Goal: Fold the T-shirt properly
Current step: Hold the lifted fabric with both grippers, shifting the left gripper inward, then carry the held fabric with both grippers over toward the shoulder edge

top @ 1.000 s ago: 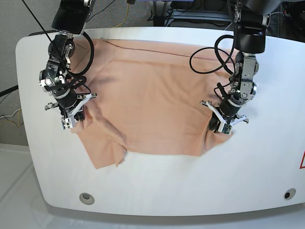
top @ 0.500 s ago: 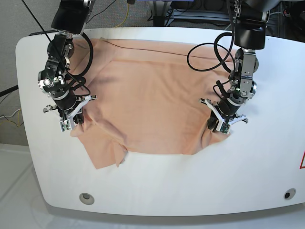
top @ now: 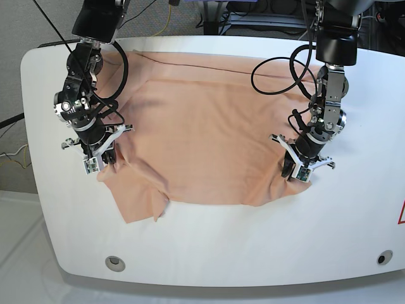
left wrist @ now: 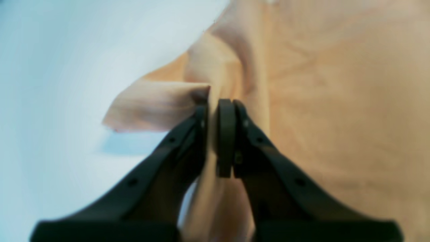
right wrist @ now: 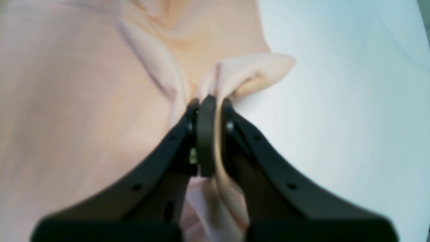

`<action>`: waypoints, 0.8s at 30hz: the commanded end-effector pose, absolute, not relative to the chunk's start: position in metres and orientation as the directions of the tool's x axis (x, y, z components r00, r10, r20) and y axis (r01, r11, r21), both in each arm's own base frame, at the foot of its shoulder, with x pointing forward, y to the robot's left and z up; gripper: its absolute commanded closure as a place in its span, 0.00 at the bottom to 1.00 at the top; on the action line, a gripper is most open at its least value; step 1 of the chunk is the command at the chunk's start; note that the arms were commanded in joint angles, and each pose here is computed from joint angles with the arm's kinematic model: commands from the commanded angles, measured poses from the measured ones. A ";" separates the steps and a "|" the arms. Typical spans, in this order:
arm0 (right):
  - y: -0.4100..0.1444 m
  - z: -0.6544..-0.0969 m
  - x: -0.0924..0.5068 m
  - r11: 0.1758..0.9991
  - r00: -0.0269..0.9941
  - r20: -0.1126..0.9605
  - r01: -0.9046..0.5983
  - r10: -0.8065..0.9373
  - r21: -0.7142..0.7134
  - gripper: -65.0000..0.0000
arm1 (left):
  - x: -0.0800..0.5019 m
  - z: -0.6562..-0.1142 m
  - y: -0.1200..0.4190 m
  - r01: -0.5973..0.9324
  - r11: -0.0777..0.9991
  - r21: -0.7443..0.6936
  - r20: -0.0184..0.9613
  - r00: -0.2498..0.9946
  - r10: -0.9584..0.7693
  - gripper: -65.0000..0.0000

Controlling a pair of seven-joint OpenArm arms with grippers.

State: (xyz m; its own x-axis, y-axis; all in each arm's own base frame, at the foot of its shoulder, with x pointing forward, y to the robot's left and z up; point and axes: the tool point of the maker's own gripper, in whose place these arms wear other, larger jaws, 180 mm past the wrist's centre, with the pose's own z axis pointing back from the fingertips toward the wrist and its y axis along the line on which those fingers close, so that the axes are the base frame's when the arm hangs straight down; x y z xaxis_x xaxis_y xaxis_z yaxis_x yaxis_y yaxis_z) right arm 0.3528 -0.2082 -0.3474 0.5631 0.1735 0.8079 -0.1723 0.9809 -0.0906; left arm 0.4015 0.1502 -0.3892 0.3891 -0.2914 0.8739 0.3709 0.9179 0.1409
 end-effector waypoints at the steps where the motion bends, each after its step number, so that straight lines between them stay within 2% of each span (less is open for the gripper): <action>1: -0.213 -0.323 0.361 0.980 0.511 0.839 -0.161 0.185 -0.117 1.00 | 0.413 -0.367 0.157 0.364 0.914 0.177 0.888 0.342 -0.308 0.96; 24: -0.211 -0.297 0.340 0.968 0.467 0.850 -0.166 0.245 -0.188 1.00 | 0.401 -0.345 0.169 0.384 0.885 0.264 0.862 0.317 -0.395 0.96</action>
